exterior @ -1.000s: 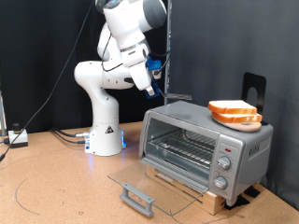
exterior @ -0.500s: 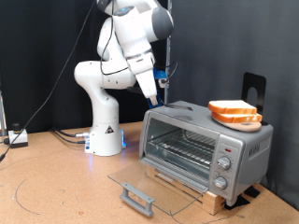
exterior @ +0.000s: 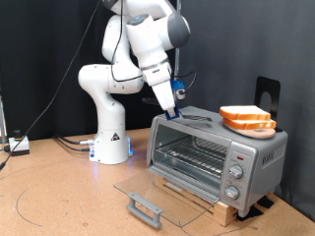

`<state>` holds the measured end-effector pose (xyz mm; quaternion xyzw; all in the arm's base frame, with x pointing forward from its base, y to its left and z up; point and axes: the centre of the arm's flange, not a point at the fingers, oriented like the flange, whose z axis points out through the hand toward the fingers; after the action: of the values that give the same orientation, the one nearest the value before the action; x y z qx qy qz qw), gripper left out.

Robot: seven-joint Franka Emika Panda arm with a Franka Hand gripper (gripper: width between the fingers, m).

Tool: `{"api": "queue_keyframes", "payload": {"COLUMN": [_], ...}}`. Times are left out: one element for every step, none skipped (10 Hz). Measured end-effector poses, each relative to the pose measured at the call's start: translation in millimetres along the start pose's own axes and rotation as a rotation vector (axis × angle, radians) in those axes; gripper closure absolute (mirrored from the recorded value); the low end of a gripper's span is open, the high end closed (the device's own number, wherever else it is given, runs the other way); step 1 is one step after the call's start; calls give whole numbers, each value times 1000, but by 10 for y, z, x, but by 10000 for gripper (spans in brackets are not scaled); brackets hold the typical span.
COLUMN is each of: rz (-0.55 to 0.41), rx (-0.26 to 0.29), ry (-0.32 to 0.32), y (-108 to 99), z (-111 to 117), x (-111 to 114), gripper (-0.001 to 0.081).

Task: Make a piece of toast with the oven

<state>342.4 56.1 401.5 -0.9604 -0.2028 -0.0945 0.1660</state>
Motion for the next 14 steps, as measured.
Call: {"api": "queue_keyframes", "payload": {"rz": [-3,-5,-7,-10,-13,-16,-19,-21,-21,-20,-23,-26,-26,-22], "rx": [3,6,9,11,13,17,20,20,19,21,21,18,15,13], "ry": [5,12,15,18,22,24,25,28,28,25,14,-5,-21,-26], "y": [-21,-34,-46,-58,-70,-85,-97,-104,-111,-116,-114,-101,-81,-60], "z": [-10,-28,-46,-69,-90,-108,-123,-135,-141,-139,-132,-126,-120,-109], "x": [27,49,68,89,109,127,142,155,163,163,152,132,108,87], "gripper": [410,410,410,410,410,410,410,410,410,410,410,410,410,410]}}
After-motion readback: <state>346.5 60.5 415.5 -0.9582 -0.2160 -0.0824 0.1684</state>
